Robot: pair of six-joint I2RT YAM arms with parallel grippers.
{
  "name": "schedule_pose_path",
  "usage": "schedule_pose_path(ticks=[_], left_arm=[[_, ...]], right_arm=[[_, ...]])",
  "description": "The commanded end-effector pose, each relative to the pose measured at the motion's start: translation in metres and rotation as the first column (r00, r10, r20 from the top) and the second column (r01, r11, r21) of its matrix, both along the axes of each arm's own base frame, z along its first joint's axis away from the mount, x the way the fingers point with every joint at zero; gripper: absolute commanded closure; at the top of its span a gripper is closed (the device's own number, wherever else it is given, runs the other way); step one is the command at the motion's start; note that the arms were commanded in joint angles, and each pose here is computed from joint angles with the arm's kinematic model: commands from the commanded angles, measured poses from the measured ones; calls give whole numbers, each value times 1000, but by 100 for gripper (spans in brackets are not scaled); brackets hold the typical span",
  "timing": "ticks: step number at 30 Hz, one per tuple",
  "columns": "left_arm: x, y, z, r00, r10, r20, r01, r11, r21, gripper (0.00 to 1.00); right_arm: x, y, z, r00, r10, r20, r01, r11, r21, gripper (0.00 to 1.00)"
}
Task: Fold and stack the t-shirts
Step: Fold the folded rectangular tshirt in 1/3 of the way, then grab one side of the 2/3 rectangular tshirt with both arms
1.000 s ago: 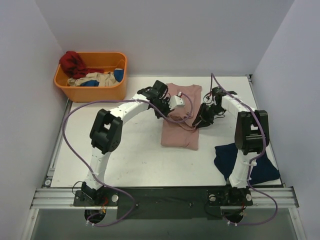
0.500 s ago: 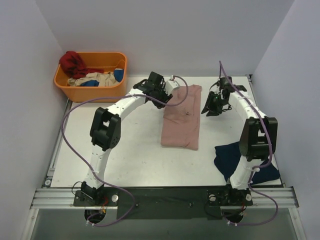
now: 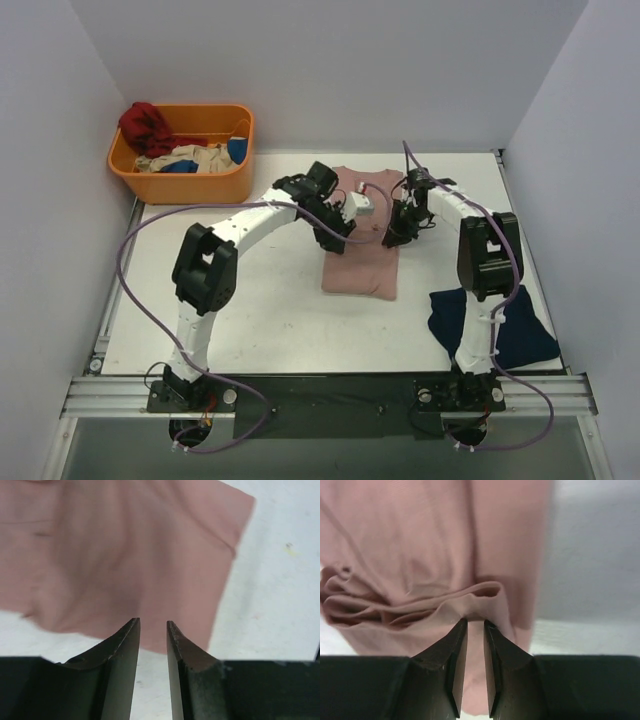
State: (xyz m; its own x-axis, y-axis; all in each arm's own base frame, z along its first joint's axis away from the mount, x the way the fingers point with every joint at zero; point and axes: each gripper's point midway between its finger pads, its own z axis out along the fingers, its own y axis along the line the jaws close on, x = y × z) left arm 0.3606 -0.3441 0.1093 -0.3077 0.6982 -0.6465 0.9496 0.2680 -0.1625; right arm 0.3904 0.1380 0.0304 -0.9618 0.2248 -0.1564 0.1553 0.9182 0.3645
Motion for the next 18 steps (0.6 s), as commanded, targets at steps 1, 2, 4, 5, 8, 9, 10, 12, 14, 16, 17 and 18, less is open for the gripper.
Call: schedule_pose_path(ticks=[1, 2, 4, 5, 8, 9, 10, 12, 14, 16, 17, 18], left_arm=[[-60, 4, -1, 979, -187, -83, 189, 982, 16, 59], [-67, 5, -7, 973, -221, -69, 225, 973, 52, 55], [-78, 12, -23, 962, -268, -44, 272, 955, 122, 45], [-76, 12, -27, 958, -286, 11, 280, 945, 171, 31], [-78, 23, -43, 921, -367, 131, 321, 905, 279, 27], [-75, 18, -41, 906, -383, 182, 322, 901, 291, 25], [-77, 20, -43, 893, -403, 200, 334, 892, 305, 25], [-79, 15, -44, 883, -412, 224, 336, 889, 311, 24], [-79, 12, -47, 887, -401, 228, 328, 896, 301, 24], [-80, 10, -51, 885, -402, 235, 327, 896, 300, 24], [-82, 9, -53, 883, -405, 238, 329, 895, 302, 25], [-85, 13, -59, 886, -402, 230, 324, 893, 314, 25]], right_arm=[[10, -23, 4, 995, -99, -9, 99, 994, -51, 83], [10, -26, 5, 995, -104, -5, 104, 993, -51, 81], [8, -30, 14, 995, -101, 7, 101, 994, -47, 80], [3, -32, 24, 995, -92, 26, 93, 994, -49, 80], [-24, -36, 33, 996, -87, 27, 88, 994, -58, 72], [-31, -35, 45, 995, -83, 52, 86, 995, -46, 70], [-48, -34, 38, 997, -79, 20, 80, 996, -44, 64], [-80, -29, 33, 998, -63, -20, 63, 998, -25, 59], [-109, -24, 23, 995, -69, -74, 70, 998, -1, 56], [-127, -23, 15, 992, -89, -87, 91, 996, 20, 55], [-131, -22, 12, 991, -101, -89, 104, 994, 27, 55], [-141, -23, 3, 989, -104, -105, 107, 994, 30, 55]])
